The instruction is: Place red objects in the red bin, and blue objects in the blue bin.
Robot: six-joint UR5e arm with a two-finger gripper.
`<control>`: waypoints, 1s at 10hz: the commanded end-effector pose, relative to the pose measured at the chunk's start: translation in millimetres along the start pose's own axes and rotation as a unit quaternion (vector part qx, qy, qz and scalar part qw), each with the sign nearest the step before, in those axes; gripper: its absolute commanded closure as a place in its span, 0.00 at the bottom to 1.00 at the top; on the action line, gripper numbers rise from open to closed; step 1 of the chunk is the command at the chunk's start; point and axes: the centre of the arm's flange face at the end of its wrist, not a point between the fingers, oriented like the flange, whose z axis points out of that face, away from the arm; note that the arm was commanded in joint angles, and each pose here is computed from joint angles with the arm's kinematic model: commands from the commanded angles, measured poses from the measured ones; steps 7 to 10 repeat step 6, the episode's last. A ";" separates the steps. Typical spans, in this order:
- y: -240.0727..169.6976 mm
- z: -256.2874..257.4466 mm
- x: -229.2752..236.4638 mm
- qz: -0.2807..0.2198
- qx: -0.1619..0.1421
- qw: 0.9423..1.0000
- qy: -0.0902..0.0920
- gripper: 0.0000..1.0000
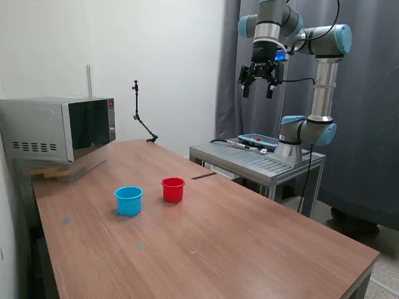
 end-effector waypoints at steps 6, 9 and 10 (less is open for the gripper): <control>-10.4 5.6 23.1 -0.023 0.009 1.000 0.004 0.00; -10.4 5.6 23.1 -0.023 0.009 1.000 0.004 0.00; -10.4 5.6 23.1 -0.023 0.009 1.000 0.004 0.00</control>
